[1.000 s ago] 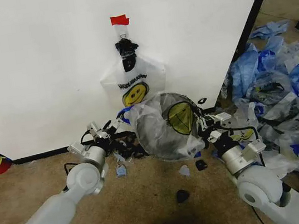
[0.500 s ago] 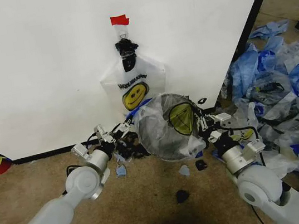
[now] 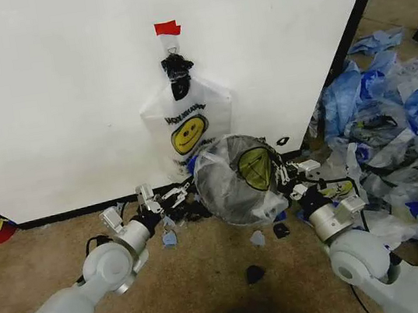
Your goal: Pick up the garbage bag from the wall and place it over the trash bin.
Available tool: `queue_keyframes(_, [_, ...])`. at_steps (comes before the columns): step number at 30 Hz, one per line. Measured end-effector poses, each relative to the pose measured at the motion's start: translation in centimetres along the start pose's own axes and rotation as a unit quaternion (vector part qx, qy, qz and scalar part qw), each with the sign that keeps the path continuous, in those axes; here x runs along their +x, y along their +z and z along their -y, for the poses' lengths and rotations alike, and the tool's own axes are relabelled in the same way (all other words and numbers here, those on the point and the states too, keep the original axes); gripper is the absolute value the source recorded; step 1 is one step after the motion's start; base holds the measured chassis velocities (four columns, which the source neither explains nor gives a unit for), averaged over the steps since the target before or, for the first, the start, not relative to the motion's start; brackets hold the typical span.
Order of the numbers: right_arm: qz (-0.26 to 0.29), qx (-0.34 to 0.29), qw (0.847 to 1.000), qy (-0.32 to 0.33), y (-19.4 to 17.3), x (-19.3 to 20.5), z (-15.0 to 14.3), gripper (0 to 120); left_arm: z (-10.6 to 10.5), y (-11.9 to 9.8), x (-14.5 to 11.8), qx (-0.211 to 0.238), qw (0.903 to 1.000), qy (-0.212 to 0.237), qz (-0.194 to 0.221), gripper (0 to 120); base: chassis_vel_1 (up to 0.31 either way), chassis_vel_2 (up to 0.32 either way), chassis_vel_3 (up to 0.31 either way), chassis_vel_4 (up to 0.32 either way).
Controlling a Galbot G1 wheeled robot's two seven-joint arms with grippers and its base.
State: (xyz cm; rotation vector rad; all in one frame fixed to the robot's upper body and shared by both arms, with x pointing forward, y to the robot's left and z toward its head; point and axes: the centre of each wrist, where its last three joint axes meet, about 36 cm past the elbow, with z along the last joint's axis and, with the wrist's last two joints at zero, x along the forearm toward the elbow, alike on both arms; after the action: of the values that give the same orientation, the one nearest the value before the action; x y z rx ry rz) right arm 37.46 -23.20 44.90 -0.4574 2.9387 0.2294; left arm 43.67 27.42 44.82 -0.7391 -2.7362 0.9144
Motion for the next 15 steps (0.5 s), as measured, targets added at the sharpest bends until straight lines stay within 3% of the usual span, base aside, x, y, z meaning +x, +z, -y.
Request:
queue_keyframes(5, [0.005,0.012,1.0,0.021,-0.2,0.6,0.5,0,2.2,-2.1,-0.1,-0.009,0.9984,0.011,0.054,100,0.0,0.0,0.0,0.0])
queue_keyframes(7, [0.011,0.02,0.999,0.027,-0.5,0.7,0.7,0,4.2,-2.2,0.4,-0.012,0.9976,0.023,0.064,100,0.0,0.0,0.0,0.0])
queue_keyframes(8, [0.017,0.027,0.999,0.03,-0.7,0.6,0.8,0,6.3,-1.8,1.2,-0.009,0.9975,0.033,0.062,100,0.0,0.0,0.0,0.0])
queue_keyframes(9, [0.017,0.027,0.999,0.03,-0.7,0.6,0.8,0,6.3,-1.8,1.2,-0.009,0.9975,0.033,0.062,100,0.0,0.0,0.0,0.0])
queue_keyframes(11, [0.022,0.034,0.999,0.033,-0.8,0.6,0.8,0,10.2,-1.0,2.3,0.0,0.9974,0.049,0.052,96,0.0,0.0,0.0,0.0])
queue_keyframes(13, [0.023,0.035,0.998,0.035,-0.9,0.5,0.8,0,11.5,-0.8,2.6,0.004,0.9974,0.054,0.047,93,0.0,0.0,0.0,0.0])
queue_keyframes(15, [0.025,0.046,0.998,0.041,-1.0,0.5,0.8,0,15.0,-1.0,3.4,0.013,0.9966,0.074,0.034,84,0.0,0.0,0.0,0.0])
